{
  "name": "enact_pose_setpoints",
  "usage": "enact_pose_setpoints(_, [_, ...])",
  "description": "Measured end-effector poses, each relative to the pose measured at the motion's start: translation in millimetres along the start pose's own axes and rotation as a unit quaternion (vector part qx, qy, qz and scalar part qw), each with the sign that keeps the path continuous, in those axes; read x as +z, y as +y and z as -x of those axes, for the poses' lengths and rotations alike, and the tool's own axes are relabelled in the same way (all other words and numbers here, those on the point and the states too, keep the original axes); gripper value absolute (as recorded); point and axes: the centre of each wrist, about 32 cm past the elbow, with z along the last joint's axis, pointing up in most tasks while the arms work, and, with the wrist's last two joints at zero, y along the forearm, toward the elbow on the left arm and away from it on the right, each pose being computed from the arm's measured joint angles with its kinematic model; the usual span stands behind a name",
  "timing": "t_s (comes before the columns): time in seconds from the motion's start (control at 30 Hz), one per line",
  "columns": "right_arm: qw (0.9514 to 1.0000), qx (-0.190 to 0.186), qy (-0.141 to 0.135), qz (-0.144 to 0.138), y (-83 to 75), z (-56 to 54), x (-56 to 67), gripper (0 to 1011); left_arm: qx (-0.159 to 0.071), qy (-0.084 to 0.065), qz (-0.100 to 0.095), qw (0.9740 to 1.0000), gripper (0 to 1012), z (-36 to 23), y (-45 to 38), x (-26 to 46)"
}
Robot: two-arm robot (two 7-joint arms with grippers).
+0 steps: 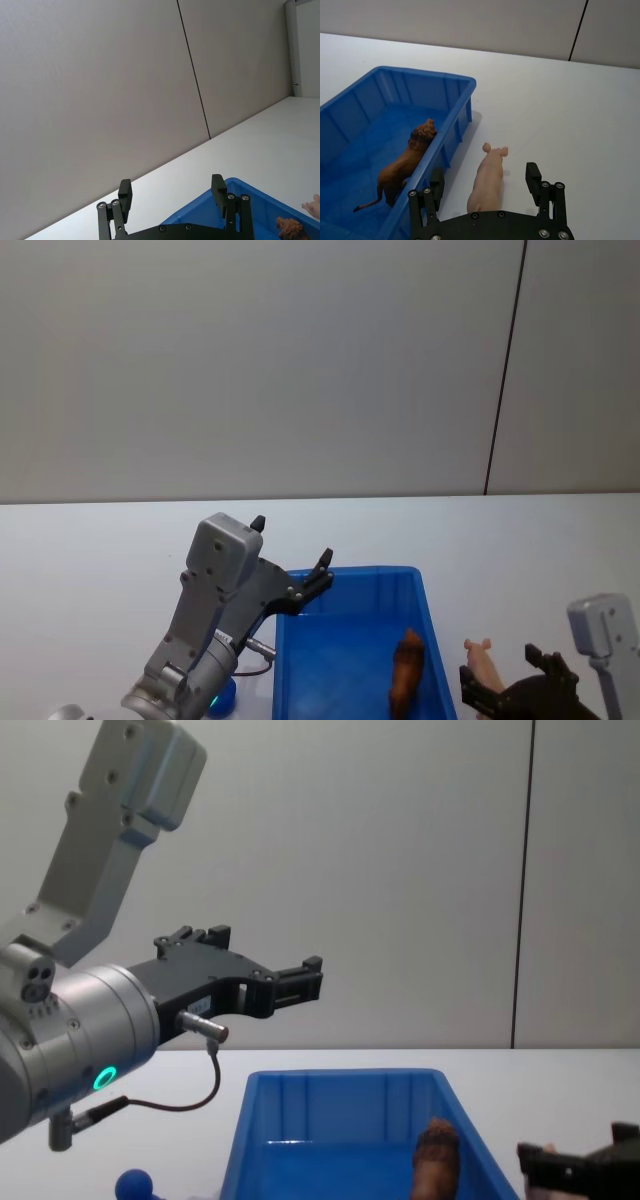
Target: Pick up the two dolls from the table and place them into the box.
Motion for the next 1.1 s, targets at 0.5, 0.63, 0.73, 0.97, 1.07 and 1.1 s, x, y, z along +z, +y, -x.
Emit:
enact_pose_setpoints(0.5, [0.9996,0.001,-0.001,0.028,7.0,4.1,-19.0,1001,0.0,0.0,0.0,1.0,1001,0.0,0.0,0.0])
enact_pose_setpoints(0.63, [0.9995,-0.001,-0.002,0.031,9.1,4.5,-22.6,1001,0.0,0.0,0.0,1.0,1001,0.0,0.0,0.0])
enact_pose_setpoints(0.73, [0.9995,-0.002,-0.003,0.032,10.9,4.5,-25.1,1001,0.0,0.0,0.0,1.0,1002,0.0,0.0,0.0])
enact_pose_setpoints(0.97, [0.9995,-0.006,-0.006,0.031,16.3,3.9,-30.0,941,0.0,0.0,0.0,1.0,1001,0.0,0.0,0.0])
enact_pose_setpoints(1.07, [0.9996,-0.009,-0.009,0.027,19.6,3.4,-31.8,862,0.0,0.0,0.0,1.0,1001,0.0,0.0,0.0])
enact_pose_setpoints(1.1, [0.9996,-0.009,-0.009,0.027,19.6,3.4,-31.8,831,0.0,0.0,0.0,1.0,1001,0.0,0.0,0.0])
